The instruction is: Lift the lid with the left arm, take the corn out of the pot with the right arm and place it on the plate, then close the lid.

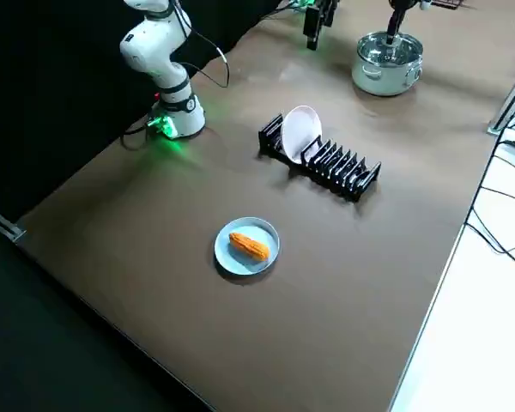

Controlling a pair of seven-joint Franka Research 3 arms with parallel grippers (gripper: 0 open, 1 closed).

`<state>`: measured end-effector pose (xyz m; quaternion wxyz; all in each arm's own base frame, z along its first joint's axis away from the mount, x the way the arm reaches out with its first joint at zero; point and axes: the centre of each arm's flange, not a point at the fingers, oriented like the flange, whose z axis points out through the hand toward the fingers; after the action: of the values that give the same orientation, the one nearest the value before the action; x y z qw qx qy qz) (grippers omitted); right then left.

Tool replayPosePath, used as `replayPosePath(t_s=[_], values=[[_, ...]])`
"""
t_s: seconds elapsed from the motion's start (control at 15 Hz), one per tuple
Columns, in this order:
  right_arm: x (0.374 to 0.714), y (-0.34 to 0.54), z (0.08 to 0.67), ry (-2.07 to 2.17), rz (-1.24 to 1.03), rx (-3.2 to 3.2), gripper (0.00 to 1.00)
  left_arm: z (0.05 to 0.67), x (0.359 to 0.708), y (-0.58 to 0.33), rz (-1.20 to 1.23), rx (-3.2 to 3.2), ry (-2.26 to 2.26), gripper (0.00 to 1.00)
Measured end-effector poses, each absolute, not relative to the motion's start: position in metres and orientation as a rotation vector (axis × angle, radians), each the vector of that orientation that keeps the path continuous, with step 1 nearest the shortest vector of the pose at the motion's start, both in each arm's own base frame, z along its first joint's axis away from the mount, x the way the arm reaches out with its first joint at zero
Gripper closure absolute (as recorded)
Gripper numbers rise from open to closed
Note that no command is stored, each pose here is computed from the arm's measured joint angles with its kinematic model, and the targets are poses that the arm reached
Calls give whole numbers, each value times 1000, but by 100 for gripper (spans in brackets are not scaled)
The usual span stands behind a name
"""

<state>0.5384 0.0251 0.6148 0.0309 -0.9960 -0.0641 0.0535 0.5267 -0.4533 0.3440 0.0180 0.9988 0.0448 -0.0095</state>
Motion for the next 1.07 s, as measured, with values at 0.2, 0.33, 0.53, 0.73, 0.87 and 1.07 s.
replayPosePath(t_s=[0.2, 0.33, 0.53, 0.73, 0.87, 1.07], values=[[530, 18, 627, -179, 74, -3073, 0, 360, 533, -448, 1, 3088, 157, 2], [525, 15, 628, -171, 61, -3073, 0, 396, 541, -430, 29, 3097, 176, 0], [516, 11, 640, -151, 28, -3075, 0, 480, 555, -357, 55, 3168, 91, 0], [508, 6, 652, -133, -4, -3076, 0, 559, 543, -269, -43, 3237, -103, 0], [507, 5, 650, -131, 3, -3082, 0, 601, 527, -224, -72, 3247, -229, 0], [508, 4, 644, -127, 11, -3098, 0, 643, 508, -175, -79, 3243, -312, 0]])
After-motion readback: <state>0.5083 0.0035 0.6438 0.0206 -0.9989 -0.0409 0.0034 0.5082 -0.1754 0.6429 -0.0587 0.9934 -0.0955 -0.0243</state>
